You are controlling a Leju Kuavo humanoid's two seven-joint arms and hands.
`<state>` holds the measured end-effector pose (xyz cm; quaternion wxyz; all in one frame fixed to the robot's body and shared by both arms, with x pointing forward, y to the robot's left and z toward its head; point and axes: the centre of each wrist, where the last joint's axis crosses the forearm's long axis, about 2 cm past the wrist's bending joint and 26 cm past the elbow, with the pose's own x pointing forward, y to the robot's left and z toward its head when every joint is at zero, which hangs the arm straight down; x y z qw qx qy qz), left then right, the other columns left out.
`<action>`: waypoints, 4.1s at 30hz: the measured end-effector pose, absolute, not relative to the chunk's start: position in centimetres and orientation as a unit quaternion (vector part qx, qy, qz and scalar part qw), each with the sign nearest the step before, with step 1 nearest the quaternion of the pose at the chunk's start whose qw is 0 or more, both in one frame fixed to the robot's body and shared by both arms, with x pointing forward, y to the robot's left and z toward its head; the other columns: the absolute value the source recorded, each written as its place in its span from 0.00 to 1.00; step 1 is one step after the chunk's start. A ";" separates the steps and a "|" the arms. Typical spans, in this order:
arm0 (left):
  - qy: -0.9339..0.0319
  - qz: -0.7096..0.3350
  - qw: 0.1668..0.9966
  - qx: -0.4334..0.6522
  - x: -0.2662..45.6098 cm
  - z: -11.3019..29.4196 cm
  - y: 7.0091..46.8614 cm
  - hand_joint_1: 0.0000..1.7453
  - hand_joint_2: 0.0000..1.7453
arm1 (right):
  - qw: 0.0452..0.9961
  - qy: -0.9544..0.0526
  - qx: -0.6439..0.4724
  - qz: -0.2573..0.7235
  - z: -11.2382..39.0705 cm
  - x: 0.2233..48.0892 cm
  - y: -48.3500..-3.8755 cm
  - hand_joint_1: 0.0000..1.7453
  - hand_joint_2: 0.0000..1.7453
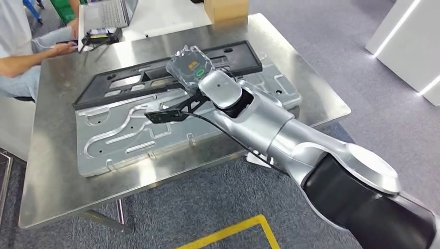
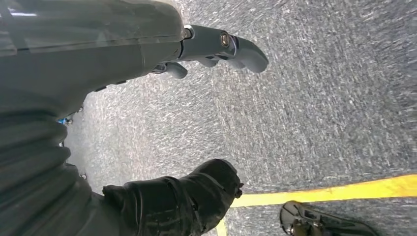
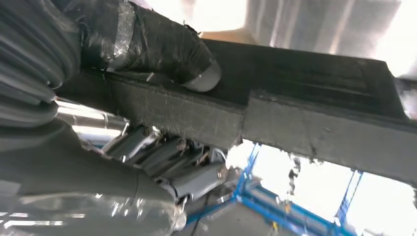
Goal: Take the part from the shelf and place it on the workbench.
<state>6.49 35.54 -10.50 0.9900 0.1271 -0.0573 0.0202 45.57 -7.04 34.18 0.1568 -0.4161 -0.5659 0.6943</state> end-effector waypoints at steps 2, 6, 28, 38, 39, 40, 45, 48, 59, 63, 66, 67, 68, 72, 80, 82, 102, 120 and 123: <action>-0.058 0.020 0.990 0.127 6.6 -10.5 35.5 0.00 1.00 | 0.158 -0.566 -0.415 0.695 34.0 45.5 -7.0 1.00 1.00; -0.060 0.019 0.990 0.127 6.5 -10.5 35.5 0.00 1.00 | 0.165 -0.564 -0.408 0.698 33.1 45.4 -7.0 1.00 1.00; -0.065 0.016 0.989 0.130 6.4 -10.5 35.6 0.00 1.00 | 0.176 -0.565 -0.400 0.700 31.6 45.2 -6.9 1.00 1.00; -0.064 0.014 0.989 0.132 6.4 -10.5 35.5 0.00 1.00 | 0.180 -0.565 -0.391 0.703 30.7 45.1 -7.0 1.00 1.00; -0.064 0.014 0.989 0.132 6.4 -10.5 35.5 0.00 1.00 | 0.180 -0.566 -0.391 0.703 30.7 45.1 -6.9 1.00 1.00; -0.064 0.015 0.989 0.133 6.5 -10.5 35.5 0.00 1.00 | 0.180 -0.567 -0.390 0.703 30.6 45.0 -6.9 1.00 1.00; -0.039 0.019 0.987 0.155 6.5 -10.5 35.7 0.00 1.00 | 0.183 -0.568 -0.386 0.704 30.2 44.9 -6.8 1.00 1.00; -0.010 0.027 0.983 0.182 6.5 -10.4 36.0 0.00 1.00 | 0.185 -0.568 -0.383 0.705 29.9 44.8 -6.7 1.00 1.00; 0.031 0.049 0.973 0.222 6.6 -10.2 36.9 0.00 1.00 | 0.187 -0.572 -0.374 0.706 29.5 44.3 -6.1 1.00 1.00; 0.029 0.050 0.973 0.223 6.7 -10.2 36.9 0.00 1.00 | 0.187 -0.573 -0.373 0.705 29.6 44.3 -6.0 1.00 1.00; 0.028 0.050 0.973 0.223 6.6 -10.2 37.0 0.00 1.00 | 0.190 -0.572 -0.370 0.707 29.3 44.2 -6.0 1.00 1.00; 0.028 0.051 0.973 0.223 6.6 -10.2 37.0 0.00 1.00 | 0.191 -0.572 -0.369 0.707 29.2 44.2 -6.0 1.00 1.00; 0.028 0.052 0.973 0.224 6.5 -10.2 36.9 0.00 1.00 | 0.191 -0.572 -0.369 0.708 29.2 44.2 -6.0 1.00 1.00; 0.030 0.057 0.972 0.228 6.6 -10.2 36.9 0.00 1.00 | 0.190 -0.573 -0.369 0.706 29.4 44.2 -5.9 1.00 1.00; 0.021 0.077 0.970 0.229 6.6 -10.1 37.3 0.00 1.00 | 0.196 -0.574 -0.367 0.705 29.3 44.2 -6.0 1.00 1.00; 0.016 0.077 0.970 0.229 6.6 -10.1 37.3 0.00 1.00 | 0.200 -0.575 -0.364 0.705 29.1 44.1 -6.0 1.00 1.00; 0.004 0.075 0.969 0.237 6.6 -10.1 37.3 0.00 1.00 | 0.223 -0.574 -0.339 0.711 26.3 43.3 -6.1 1.00 1.00; 0.000 0.073 0.968 0.240 6.6 -10.1 37.3 0.00 1.00 | 0.237 -0.579 -0.328 0.708 24.6 42.8 -6.5 1.00 1.00; -0.002 0.072 0.968 0.241 6.6 -10.1 37.3 0.00 1.00 | 0.240 -0.578 -0.327 0.708 24.2 42.8 -6.7 1.00 1.00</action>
